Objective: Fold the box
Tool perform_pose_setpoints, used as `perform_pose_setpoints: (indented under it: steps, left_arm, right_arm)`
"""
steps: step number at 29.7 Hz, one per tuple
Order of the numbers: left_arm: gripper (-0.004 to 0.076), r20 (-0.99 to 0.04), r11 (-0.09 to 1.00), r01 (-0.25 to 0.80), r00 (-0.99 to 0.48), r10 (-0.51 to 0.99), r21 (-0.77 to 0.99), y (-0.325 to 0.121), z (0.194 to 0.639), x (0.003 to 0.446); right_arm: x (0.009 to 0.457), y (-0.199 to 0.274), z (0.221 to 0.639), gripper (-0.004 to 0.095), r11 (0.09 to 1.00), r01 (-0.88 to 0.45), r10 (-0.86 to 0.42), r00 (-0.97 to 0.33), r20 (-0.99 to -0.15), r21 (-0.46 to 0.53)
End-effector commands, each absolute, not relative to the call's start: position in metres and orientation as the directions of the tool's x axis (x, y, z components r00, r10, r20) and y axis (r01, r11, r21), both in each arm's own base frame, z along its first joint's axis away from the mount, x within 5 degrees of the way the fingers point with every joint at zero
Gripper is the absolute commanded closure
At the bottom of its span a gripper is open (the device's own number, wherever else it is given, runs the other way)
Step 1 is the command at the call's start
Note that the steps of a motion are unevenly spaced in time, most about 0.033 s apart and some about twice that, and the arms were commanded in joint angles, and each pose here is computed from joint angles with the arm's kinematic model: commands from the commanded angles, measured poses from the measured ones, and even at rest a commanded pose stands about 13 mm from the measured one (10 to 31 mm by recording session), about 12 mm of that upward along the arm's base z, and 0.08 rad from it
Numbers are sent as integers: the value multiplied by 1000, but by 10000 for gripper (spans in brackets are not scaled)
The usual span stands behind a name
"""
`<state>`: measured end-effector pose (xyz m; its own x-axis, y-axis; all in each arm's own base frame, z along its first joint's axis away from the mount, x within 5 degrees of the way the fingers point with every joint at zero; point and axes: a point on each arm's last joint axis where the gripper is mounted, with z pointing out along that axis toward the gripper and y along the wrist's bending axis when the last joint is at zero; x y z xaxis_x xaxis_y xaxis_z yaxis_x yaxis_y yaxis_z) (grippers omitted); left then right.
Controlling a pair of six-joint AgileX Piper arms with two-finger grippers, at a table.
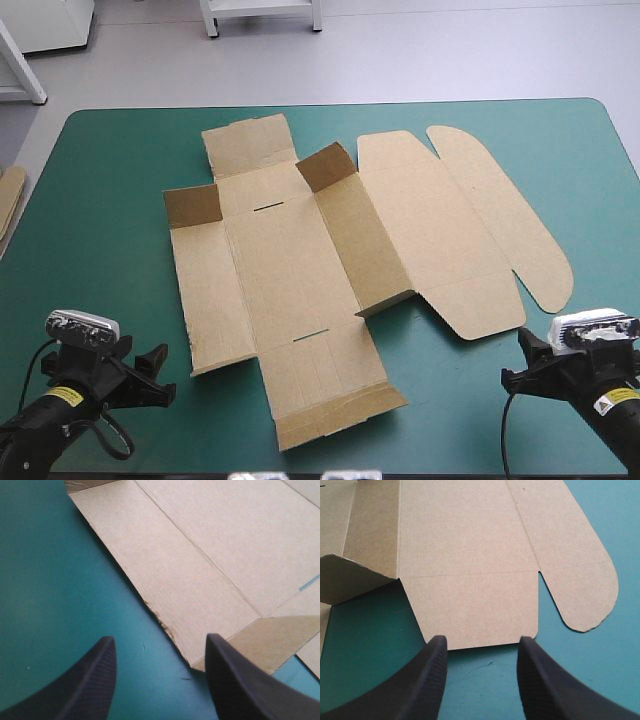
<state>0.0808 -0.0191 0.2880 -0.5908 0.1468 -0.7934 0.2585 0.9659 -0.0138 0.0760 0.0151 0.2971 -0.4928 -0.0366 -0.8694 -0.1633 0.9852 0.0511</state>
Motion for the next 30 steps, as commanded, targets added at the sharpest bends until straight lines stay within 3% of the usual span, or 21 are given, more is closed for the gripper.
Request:
perform_pose_setpoints:
  steps: [1,20,30]
  left_arm:
    - [335,-832,967,254,-541,118,-28,-20,299,86]
    - [335,-831,970,227,-553,61,-80,-21,300,86]
    - [309,-805,962,137,-582,-113,-234,-22,300,87]
  right_arm:
    - [80,14,314,494,987,-150,-14,-409,-912,52]
    - [80,14,314,494,987,-151,-16,-411,-912,50]
    - [80,13,313,494,989,-146,-35,-416,-909,29]
